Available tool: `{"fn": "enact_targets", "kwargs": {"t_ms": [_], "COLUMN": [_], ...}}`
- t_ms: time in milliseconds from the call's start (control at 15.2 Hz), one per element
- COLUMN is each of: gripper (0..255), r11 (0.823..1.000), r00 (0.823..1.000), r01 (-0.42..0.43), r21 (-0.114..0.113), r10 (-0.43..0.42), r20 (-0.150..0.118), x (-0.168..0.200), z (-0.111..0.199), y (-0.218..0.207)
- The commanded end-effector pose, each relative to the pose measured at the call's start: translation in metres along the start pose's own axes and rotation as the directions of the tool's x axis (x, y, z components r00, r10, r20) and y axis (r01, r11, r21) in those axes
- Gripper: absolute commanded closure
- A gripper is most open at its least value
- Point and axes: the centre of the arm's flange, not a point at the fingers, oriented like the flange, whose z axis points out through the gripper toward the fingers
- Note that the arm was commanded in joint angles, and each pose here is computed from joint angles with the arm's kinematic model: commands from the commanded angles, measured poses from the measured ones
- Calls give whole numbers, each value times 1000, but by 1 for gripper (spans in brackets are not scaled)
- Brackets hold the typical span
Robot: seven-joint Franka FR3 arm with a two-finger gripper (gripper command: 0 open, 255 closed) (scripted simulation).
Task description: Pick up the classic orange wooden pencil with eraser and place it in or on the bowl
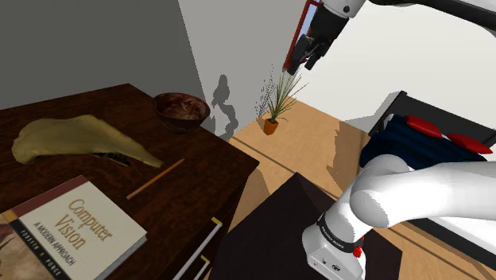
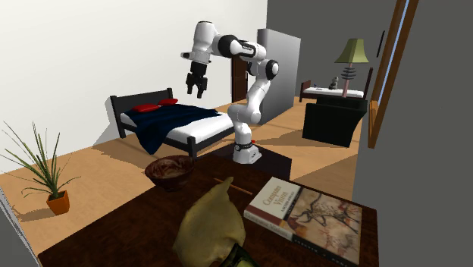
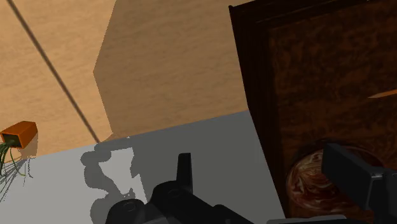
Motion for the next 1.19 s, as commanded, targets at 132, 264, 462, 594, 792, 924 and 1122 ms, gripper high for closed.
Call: {"fn": "enact_targets", "kwargs": {"t_ms": [132, 264, 462, 594, 792, 924, 1122], "gripper": [0, 0, 0, 0, 0, 0, 0], "r11": [997, 987, 961, 935, 886, 845, 775], "r00": [997, 987, 961, 935, 886, 846, 775], "r01": [-80, -160, -277, -354, -463, -533, -630], "r21": [-5, -10, -18, -24, -32, -38, -47], "r10": [80, 160, 278, 354, 464, 534, 631], "r20": [3, 6, 10, 12, 14, 15, 15], "x": [-10, -18, -27, -31, -33, -33, -29], "z": [14, 27, 48, 62, 83, 97, 119], "y": [-21, -42, -75, -98, -132, -154, -188]}}
